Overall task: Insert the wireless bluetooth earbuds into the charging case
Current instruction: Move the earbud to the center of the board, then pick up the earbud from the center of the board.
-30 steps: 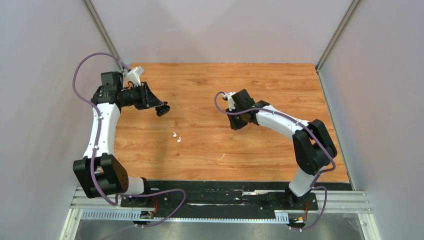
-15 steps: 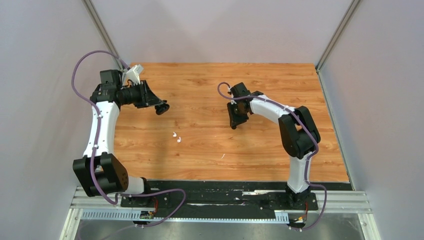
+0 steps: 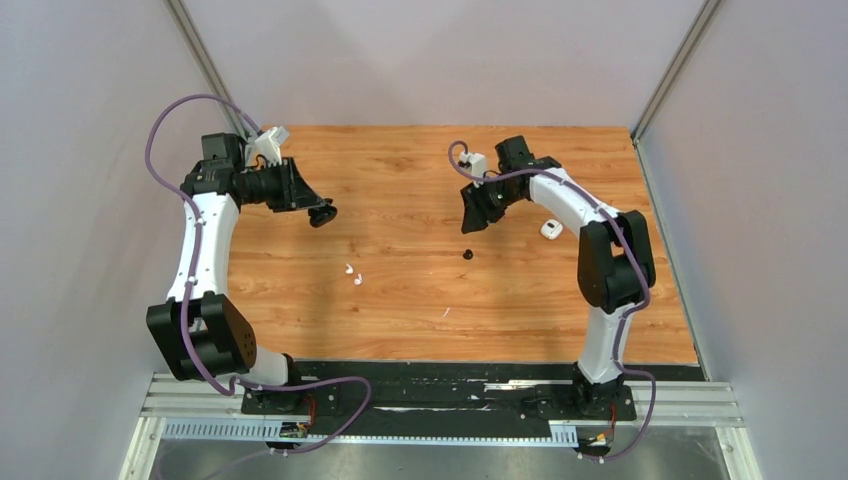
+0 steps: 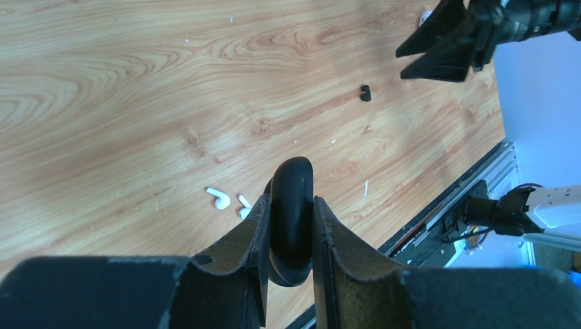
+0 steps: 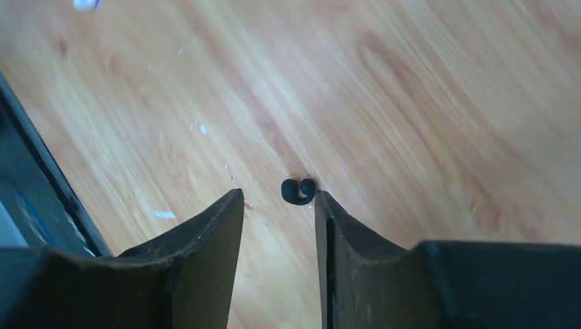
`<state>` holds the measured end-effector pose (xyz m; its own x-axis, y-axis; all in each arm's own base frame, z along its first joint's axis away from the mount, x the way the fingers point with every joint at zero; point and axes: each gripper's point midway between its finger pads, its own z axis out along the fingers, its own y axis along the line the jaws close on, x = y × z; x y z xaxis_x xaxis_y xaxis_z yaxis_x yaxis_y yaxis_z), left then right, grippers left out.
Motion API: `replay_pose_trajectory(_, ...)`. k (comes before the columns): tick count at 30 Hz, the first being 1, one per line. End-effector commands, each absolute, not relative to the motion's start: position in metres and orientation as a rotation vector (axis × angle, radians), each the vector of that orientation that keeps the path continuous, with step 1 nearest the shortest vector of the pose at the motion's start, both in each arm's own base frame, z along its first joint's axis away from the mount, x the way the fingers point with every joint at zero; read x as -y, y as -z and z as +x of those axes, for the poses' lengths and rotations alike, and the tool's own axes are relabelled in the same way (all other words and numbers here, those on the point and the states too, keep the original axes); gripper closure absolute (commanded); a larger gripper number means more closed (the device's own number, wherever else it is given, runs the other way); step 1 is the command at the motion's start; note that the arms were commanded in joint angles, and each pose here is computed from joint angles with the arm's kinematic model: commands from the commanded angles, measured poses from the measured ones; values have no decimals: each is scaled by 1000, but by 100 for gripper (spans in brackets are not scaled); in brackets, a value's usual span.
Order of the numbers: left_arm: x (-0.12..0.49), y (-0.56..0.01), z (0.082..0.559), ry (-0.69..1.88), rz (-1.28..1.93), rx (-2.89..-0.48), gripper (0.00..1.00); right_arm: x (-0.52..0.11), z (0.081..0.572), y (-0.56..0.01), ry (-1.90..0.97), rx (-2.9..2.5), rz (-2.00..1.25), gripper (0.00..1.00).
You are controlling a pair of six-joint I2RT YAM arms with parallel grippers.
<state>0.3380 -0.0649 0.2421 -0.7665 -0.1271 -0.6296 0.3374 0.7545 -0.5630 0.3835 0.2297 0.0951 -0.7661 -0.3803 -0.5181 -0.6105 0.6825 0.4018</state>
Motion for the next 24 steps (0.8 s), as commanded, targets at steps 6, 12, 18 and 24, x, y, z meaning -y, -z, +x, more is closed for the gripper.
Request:
replay_pose_trajectory(6,59,-246,338,840,256,-2247,100,-234,329,-114,-615,-1136,-1991,61)
replay_pose_trajectory(12,59,-247,338,833,256,-2242,100,-240,326,-92,-459,-866,-2099,76)
replay_pose_trajectory(18,60,-244,335,836,240,-2246,100,-248,331,-75,-412,-774,-2155,75)
replay_pose_trajectory(24,60,-242,334,837,237,-2247,100,-249,344,-63,-391,-781,-2187,72)
